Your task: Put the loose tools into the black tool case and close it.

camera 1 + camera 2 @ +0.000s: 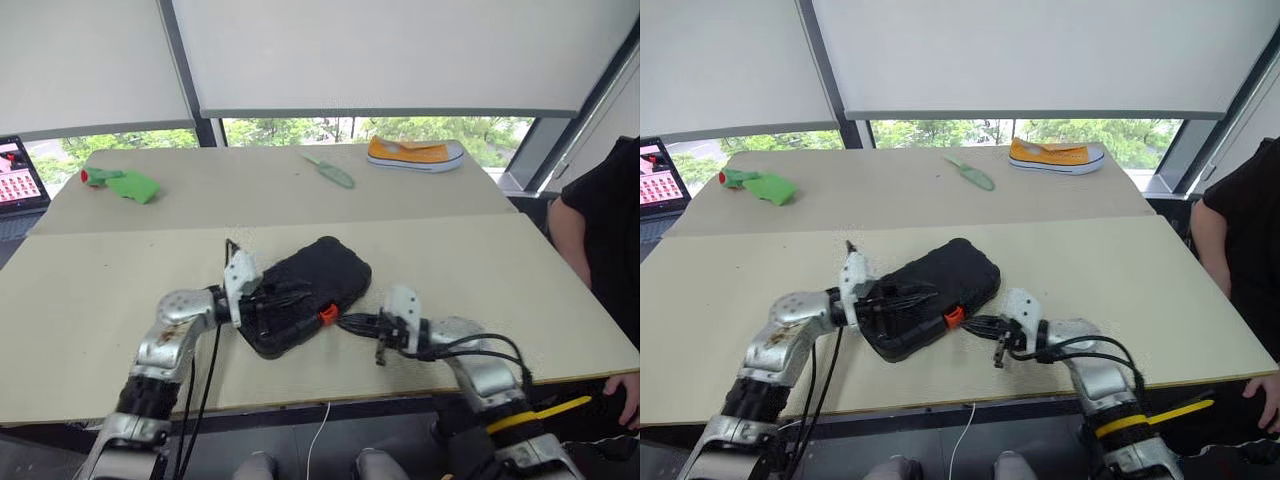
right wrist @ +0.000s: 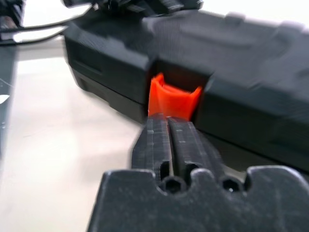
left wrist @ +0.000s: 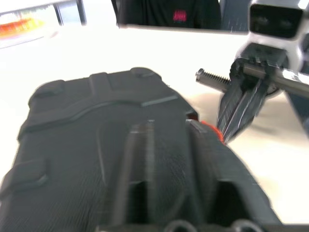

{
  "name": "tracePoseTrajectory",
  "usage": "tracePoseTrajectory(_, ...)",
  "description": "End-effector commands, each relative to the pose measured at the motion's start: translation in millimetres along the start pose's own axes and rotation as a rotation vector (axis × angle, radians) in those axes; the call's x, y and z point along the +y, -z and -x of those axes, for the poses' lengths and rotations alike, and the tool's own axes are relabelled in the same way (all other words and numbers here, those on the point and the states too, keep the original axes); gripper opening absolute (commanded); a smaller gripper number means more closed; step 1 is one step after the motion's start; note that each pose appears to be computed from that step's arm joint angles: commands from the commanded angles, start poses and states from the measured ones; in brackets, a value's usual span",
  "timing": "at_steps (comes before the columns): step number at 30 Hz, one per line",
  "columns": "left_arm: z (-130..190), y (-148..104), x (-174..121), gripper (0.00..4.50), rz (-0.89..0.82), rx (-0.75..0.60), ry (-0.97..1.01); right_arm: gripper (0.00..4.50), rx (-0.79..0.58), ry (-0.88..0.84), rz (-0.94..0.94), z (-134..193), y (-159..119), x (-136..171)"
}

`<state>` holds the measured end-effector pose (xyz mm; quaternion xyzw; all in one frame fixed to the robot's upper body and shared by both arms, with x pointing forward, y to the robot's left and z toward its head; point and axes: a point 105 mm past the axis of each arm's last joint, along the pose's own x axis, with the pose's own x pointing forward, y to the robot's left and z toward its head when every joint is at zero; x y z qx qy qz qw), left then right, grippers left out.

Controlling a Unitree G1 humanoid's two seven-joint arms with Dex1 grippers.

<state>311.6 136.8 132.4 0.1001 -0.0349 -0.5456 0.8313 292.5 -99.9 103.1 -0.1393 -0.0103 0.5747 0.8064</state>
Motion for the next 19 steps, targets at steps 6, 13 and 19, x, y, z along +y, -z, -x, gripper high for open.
tracePoseTrajectory(6,122,15,22,4.5,-0.113,0.201,-0.312,3.51,0.1,0.099,0.166,82,-6,-20)
tracePoseTrajectory(13,179,42,20,4.5,-0.086,0.353,-0.532,4.47,0.175,0.192,0.208,119,6,-37)
tracePoseTrajectory(19,190,51,18,4.5,-0.057,0.392,-0.608,4.47,0.171,0.227,0.224,124,6,-45)
